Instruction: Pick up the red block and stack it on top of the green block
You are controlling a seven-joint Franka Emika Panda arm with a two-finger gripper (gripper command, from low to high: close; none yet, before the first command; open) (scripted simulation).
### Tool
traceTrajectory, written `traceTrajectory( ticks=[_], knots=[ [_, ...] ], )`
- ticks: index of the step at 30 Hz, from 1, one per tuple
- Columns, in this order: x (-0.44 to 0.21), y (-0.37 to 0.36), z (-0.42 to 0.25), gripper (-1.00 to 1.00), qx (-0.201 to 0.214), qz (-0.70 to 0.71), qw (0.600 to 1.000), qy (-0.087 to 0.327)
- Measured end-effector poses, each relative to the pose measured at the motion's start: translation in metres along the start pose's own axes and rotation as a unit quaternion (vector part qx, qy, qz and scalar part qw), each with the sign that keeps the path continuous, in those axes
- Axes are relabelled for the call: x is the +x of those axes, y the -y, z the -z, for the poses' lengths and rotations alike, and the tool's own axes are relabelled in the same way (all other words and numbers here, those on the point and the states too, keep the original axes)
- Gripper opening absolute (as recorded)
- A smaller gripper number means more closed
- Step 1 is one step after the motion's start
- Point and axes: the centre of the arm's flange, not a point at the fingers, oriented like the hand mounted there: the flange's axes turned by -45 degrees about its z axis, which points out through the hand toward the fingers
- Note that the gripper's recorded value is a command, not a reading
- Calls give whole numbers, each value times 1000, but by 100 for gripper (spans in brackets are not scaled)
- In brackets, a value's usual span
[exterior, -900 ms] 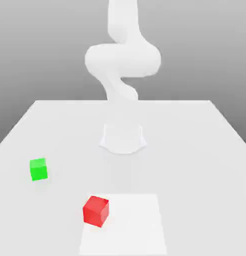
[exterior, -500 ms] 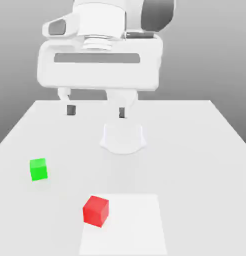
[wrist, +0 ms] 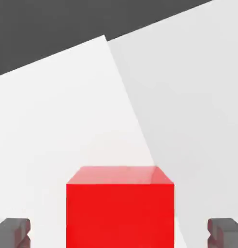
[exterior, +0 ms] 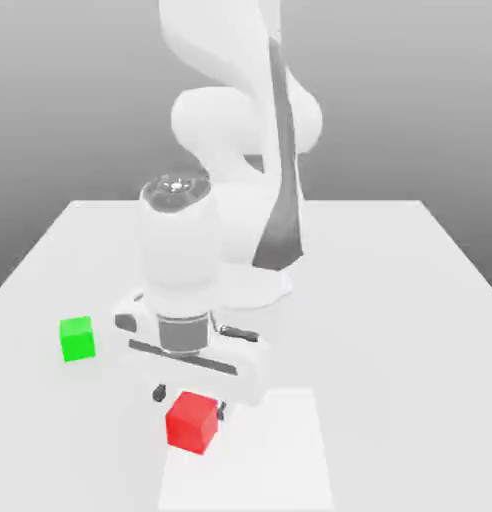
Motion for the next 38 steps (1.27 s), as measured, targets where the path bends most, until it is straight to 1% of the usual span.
traceTrajectory(
  ticks=[7,13,16,21,24,27,28,30,34,35,38],
  knots=[
    [0,0,0,-100,0,0,1000,0],
    [0,-2,55,-100,0,-3,1000,0],
    [-2,-66,71,-100,-6,-112,994,-1],
    [-33,-163,87,-100,-10,-304,953,-2],
    [-63,-215,94,-100,-7,-418,908,-2],
    [-99,-257,98,-100,-2,-521,853,-1],
    [-104,-263,94,-100,0,-536,844,0],
    [-107,-268,80,-100,2,-547,837,-1],
    [-108,-268,46,-100,2,-548,836,0],
    [-108,-266,39,100,1,-548,837,0],
    [-105,-262,39,100,1,-540,842,0]
  ],
)
